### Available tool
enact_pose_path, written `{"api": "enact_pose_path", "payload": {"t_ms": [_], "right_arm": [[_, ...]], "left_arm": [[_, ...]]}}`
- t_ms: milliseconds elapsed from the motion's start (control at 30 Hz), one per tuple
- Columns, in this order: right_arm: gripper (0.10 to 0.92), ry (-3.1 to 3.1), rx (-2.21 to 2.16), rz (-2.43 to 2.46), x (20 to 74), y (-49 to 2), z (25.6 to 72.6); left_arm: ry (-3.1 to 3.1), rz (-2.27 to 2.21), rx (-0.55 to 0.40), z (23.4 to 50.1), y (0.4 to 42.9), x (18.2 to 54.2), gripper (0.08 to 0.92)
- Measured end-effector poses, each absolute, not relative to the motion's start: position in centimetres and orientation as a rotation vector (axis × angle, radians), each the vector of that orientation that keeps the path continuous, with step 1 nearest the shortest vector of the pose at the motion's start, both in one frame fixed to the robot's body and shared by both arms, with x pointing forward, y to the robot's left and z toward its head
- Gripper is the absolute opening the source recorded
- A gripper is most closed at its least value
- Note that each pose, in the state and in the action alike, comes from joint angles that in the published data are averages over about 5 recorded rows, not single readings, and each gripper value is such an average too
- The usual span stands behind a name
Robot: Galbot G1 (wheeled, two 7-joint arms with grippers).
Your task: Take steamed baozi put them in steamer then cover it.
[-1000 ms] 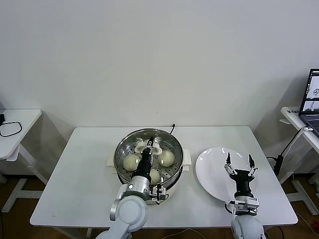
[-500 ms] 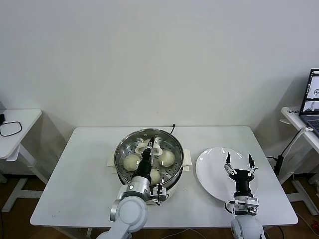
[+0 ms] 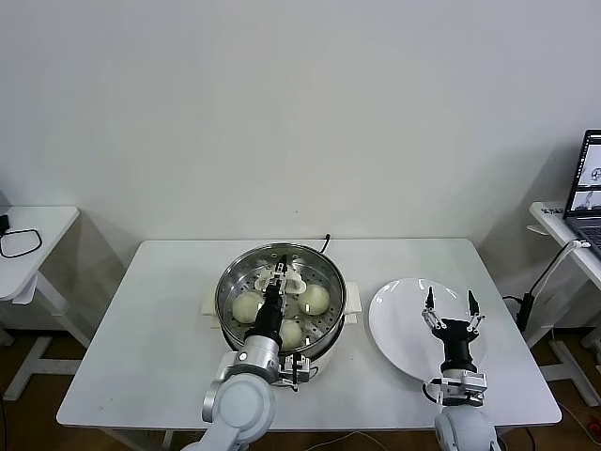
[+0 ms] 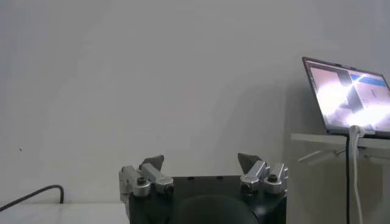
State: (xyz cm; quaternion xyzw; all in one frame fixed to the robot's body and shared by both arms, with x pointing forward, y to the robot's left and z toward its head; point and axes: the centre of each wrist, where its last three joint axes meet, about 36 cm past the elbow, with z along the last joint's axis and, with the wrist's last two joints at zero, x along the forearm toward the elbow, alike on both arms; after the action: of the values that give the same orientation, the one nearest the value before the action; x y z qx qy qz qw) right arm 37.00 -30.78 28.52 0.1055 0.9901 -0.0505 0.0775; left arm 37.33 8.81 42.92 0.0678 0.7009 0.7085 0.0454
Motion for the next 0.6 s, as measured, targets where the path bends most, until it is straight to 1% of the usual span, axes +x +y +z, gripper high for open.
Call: {"api": "enact_pose_path", "payload": {"t_ms": [133,300,433,533,600], "right_arm": [[0.823,2.965,0.315,-0.153,37.0,-30.8,28.5],[0.823,2.963,0.313,-0.153,37.0,-30.6,28.6],[0.823,2.962,0.311,-0.15,37.1,-30.5,28.6],[0.823,2.96,0.309,-0.147,37.2,-30.3,28.6],[0.823,2.959,0.308,-0.147,37.2,-30.3,28.6]], "left_arm": [[2.152,2.146,0.208,43.3,9.1,36.8,0.593],[2.169,2.121,0.211,43.9,9.5,35.9,0.695],[2.185,2.098,0.216,44.5,10.1,35.0,0.794],[2.203,2.08,0.224,44.9,10.7,34.3,0.819],[2.216,2.066,0.23,45.2,11.1,33.7,0.822]]}}
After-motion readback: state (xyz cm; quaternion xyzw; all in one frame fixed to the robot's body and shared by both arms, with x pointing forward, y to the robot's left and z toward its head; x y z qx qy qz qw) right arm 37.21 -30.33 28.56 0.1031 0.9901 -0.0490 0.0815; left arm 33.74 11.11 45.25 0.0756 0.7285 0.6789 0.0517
